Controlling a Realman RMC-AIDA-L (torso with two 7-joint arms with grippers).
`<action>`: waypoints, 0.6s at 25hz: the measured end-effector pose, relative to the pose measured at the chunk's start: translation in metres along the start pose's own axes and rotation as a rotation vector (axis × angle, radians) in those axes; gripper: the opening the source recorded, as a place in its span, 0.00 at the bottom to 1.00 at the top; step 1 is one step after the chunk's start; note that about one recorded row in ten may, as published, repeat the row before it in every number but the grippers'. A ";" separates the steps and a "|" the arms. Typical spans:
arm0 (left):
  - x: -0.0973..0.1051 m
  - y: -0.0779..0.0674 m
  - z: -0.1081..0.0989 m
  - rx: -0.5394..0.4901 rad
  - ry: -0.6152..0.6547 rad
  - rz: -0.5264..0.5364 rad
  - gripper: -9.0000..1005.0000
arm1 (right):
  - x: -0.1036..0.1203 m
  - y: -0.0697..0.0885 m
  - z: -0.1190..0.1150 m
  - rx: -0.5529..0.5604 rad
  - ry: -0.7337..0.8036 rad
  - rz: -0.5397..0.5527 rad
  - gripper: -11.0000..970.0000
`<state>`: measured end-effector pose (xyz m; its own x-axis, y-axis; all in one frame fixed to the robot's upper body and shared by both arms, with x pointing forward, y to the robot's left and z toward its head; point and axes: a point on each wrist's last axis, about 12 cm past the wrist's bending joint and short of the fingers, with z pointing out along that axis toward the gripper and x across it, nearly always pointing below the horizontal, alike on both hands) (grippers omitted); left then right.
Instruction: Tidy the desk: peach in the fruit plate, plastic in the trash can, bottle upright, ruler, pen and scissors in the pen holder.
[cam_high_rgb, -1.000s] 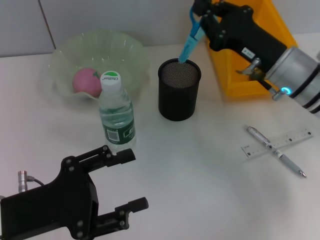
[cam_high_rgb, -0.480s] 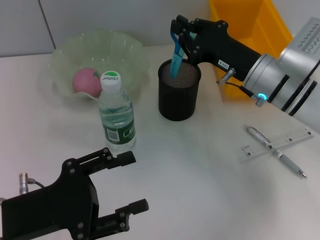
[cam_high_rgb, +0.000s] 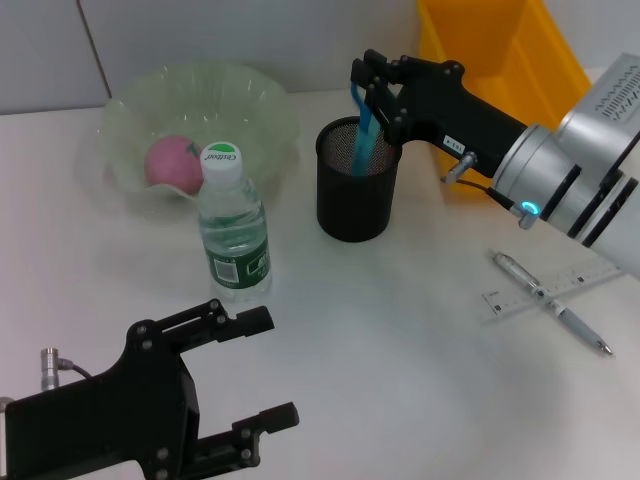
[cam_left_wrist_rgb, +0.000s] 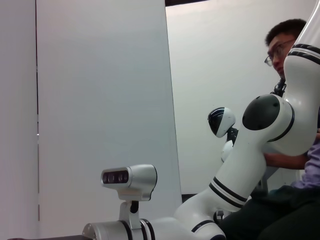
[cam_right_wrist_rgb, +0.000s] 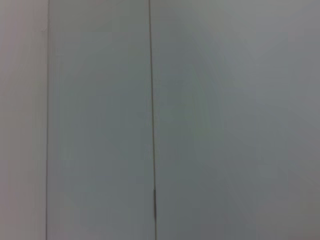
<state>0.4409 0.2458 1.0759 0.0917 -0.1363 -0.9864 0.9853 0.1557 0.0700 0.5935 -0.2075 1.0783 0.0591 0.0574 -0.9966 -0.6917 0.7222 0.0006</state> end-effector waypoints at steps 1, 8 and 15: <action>0.000 0.000 0.000 0.000 0.000 0.000 0.69 | 0.000 0.000 -0.001 0.004 -0.002 0.003 0.20; -0.001 0.002 -0.001 0.001 0.007 -0.027 0.69 | -0.003 0.001 -0.012 -0.011 -0.062 0.017 0.29; -0.002 0.003 -0.002 0.007 0.014 -0.030 0.69 | -0.010 -0.004 -0.026 -0.024 -0.120 0.058 0.45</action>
<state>0.4437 0.2487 1.0773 0.0599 -0.1269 -0.9901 0.9886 0.1450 0.0412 0.5766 -0.2293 1.0866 0.1026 0.1817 -0.9780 -0.7133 0.6987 0.0550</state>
